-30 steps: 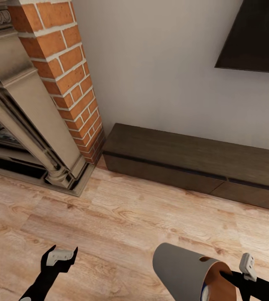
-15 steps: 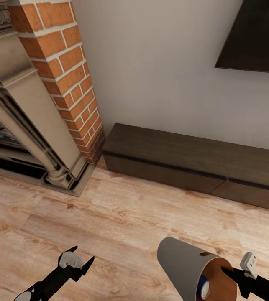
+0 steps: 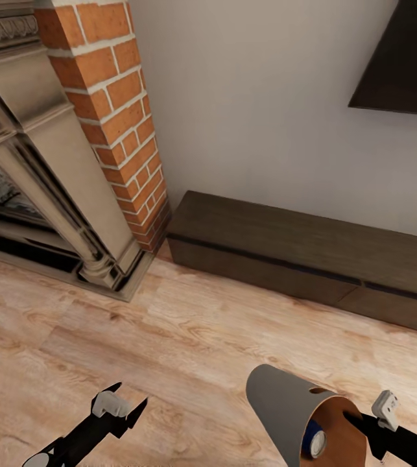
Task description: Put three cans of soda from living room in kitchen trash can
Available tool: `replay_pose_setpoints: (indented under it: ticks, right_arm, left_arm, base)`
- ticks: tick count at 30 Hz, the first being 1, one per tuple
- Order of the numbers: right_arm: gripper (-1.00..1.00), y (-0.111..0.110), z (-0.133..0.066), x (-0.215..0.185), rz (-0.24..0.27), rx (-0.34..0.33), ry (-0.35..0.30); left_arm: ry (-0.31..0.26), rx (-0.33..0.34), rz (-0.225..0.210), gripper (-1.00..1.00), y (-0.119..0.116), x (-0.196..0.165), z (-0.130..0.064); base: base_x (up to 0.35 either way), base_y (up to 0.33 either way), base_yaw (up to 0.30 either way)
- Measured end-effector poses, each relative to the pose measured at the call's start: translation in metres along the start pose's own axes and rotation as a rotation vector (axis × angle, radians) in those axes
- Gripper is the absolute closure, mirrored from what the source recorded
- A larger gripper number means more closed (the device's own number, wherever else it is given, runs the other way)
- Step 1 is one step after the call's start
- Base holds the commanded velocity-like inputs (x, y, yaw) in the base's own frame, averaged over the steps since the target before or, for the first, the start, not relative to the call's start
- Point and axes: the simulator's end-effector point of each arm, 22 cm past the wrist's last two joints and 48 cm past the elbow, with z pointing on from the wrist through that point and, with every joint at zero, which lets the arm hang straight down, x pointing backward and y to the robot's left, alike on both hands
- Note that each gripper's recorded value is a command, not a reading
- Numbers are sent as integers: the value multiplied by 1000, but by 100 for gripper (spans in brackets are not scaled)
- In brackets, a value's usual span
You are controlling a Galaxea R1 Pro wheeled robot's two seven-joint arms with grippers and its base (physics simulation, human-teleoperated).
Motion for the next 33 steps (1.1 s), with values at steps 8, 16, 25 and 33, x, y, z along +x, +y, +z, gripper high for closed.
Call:
replay_pose_setpoints:
  ticks: [8, 16, 25, 33]
  right_arm:
    - [100, -5, 1, 0, -5, 26, 3]
    - [100, -5, 2, 0, -5, 27, 4]
    - [100, -5, 2, 1, -7, 25, 6]
    - [100, -4, 2, 1, -7, 24, 8]
  left_arm:
    - [-1, -3, 1, -100, 1, 0, 0]
    - [0, -7, -1, -100, 1, 0, 0]
    - [1, -6, -1, -100, 0, 1, 0]
    - [2, -5, -1, -100, 0, 1, 1]
  base:
    - [0, 0, 249]
    - [0, 0, 253]
    - [0, 0, 253]
    - [0, 0, 253]
